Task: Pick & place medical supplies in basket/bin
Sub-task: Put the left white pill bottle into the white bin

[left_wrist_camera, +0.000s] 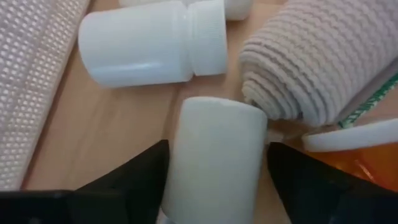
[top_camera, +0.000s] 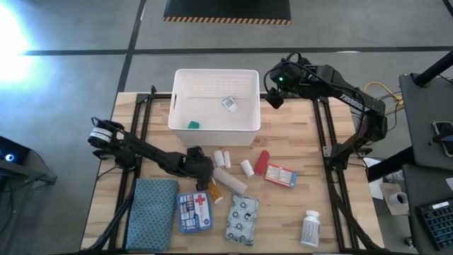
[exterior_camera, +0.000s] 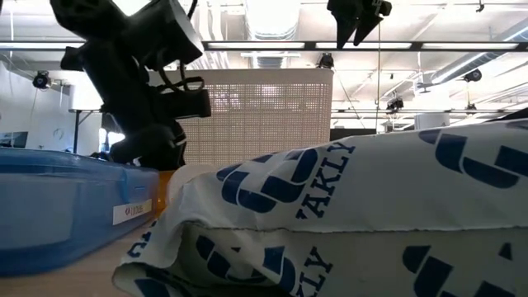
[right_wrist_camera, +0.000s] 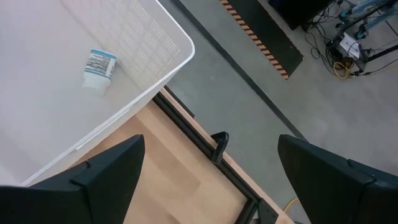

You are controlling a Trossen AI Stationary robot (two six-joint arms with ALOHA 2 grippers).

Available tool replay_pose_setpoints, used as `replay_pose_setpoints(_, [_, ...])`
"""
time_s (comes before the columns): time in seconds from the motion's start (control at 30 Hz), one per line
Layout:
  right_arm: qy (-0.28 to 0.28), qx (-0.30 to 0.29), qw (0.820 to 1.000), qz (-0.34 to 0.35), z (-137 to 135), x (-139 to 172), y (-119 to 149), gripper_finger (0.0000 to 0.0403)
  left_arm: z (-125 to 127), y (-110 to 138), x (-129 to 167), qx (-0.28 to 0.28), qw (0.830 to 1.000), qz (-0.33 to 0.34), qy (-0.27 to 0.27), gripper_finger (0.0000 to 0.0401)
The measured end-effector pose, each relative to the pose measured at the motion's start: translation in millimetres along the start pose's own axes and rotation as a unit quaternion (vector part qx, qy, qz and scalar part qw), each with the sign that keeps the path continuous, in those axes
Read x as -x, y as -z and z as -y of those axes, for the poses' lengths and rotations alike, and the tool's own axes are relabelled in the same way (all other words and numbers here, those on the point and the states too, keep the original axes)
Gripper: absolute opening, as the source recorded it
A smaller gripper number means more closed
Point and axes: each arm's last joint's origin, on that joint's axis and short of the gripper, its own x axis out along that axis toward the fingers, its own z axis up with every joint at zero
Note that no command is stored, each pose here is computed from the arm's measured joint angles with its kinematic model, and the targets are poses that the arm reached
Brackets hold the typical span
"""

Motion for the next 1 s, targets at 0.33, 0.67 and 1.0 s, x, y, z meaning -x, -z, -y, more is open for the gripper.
replay_pose_setpoints(0.33, [0.000,0.002,1.000,0.000,-0.1,-0.2,0.0,0.0359,1.0,-5.6,16.2,0.008,0.996,-0.084,-0.010,0.0149])
replay_pose_setpoints(0.67, [-0.003,0.024,1.000,-0.001,0.3,-0.6,-0.1,0.0359,17.6,-66.3,131.0,0.020,0.998,-0.055,0.004,0.0184])
replay_pose_setpoints(1.0, [-0.021,0.023,1.000,-0.003,-0.9,-0.5,0.0,0.0359,-73.2,-146.2,190.1,-0.054,0.957,0.104,-0.266,0.0160])
